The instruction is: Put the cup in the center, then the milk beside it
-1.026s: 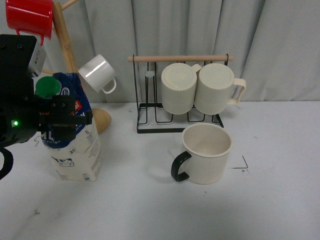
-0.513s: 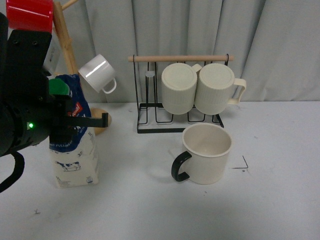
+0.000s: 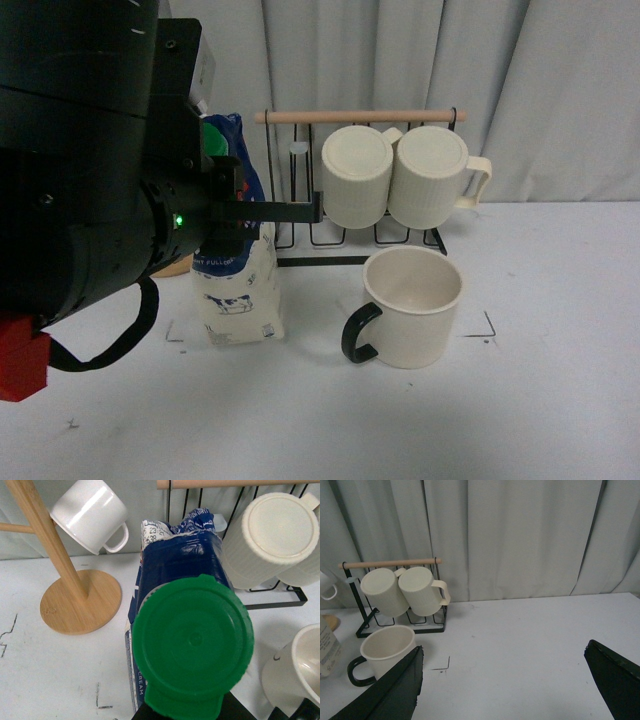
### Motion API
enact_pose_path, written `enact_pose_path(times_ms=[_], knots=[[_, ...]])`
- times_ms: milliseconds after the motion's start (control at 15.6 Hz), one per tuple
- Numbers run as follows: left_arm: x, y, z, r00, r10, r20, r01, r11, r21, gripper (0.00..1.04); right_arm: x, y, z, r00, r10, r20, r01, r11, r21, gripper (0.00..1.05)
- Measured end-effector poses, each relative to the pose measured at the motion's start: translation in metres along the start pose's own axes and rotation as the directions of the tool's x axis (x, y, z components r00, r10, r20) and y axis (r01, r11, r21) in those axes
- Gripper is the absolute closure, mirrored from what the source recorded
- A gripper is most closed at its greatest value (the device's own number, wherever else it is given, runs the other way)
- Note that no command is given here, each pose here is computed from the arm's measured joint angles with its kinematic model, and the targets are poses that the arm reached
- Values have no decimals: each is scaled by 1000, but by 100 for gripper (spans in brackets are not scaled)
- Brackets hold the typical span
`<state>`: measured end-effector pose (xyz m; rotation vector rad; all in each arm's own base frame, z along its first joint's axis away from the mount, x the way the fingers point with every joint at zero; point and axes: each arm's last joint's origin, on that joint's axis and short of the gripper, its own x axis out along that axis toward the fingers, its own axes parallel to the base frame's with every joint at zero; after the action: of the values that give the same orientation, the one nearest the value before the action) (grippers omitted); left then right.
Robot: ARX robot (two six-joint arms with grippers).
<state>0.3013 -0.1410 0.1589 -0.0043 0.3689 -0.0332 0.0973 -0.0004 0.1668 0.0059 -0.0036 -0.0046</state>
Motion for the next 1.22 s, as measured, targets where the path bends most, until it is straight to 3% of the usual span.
enact_pose_path(times_ms=[577, 897, 962, 1026, 1090, 1218], knots=[[16, -13, -18, 999, 21, -26, -21, 1000, 17, 101, 0, 0, 0, 1000, 0, 0, 0, 1000, 0, 6], [-5, -16, 3, 997, -58, 42, 56, 997, 48, 47, 0, 0, 0, 1000, 0, 0, 0, 1000, 0, 6], [-21, -10, 10, 992, -95, 81, 88, 992, 85, 34, 0, 0, 0, 1000, 0, 0, 0, 1000, 0, 6], [-57, 10, 15, 974, -185, 130, 168, 977, 130, 12, 0, 0, 0, 1000, 0, 0, 0, 1000, 0, 6], [-69, 19, 24, 946, -90, 312, 74, 995, 63, 14, 0, 0, 0, 1000, 2, 2, -2, 1000, 0, 6], [-80, 46, 4, 940, 18, 341, -24, 1000, 15, 32, 0, 0, 0, 1000, 4, -1, -4, 1000, 0, 6]])
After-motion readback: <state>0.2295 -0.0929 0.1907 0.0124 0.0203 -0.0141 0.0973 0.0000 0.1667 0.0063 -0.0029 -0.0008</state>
